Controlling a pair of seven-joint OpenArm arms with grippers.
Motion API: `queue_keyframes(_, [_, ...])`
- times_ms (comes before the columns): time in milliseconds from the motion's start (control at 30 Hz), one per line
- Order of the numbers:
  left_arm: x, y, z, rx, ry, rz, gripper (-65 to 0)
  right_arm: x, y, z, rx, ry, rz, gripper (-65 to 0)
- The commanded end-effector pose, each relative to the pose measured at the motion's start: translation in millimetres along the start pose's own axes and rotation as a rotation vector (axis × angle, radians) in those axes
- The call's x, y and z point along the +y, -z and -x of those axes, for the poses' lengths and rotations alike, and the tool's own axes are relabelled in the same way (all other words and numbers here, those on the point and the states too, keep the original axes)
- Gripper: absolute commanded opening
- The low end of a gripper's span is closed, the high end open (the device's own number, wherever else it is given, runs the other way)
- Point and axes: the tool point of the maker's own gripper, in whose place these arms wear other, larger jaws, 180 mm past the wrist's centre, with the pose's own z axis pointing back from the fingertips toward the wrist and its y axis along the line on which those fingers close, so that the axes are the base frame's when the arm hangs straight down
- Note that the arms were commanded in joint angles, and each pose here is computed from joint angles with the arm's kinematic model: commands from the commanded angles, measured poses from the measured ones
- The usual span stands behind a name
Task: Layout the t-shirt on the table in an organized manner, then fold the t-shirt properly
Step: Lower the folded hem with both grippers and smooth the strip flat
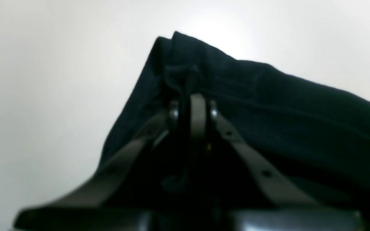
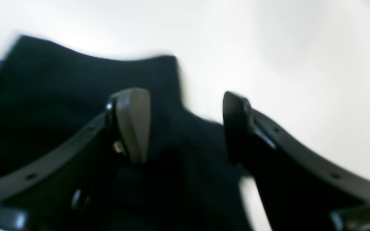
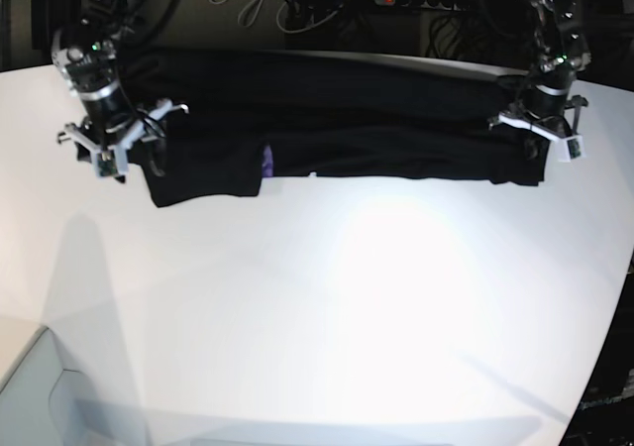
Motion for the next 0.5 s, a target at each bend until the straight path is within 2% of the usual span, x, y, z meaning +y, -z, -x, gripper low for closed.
queue_keyframes(0, [-2.6,-3.6,23.9,0.100,0.010,0.013,-63.5,-9.3,5.3,-16.6,-0.035,-0.017,0.011,-28.1])
queue_keyframes(233, [-2.4,-4.5,23.0,0.097,0.011,0.011,-47.8,-15.3,55.6,-14.2,0.063,0.008,-0.039,-28.1])
queue_keyframes(467, [-2.0,-4.2,21.6,0.094,0.010,0.009,-45.6,-13.6,78.1,6.7,0.125,0.044,-0.084,-28.5])
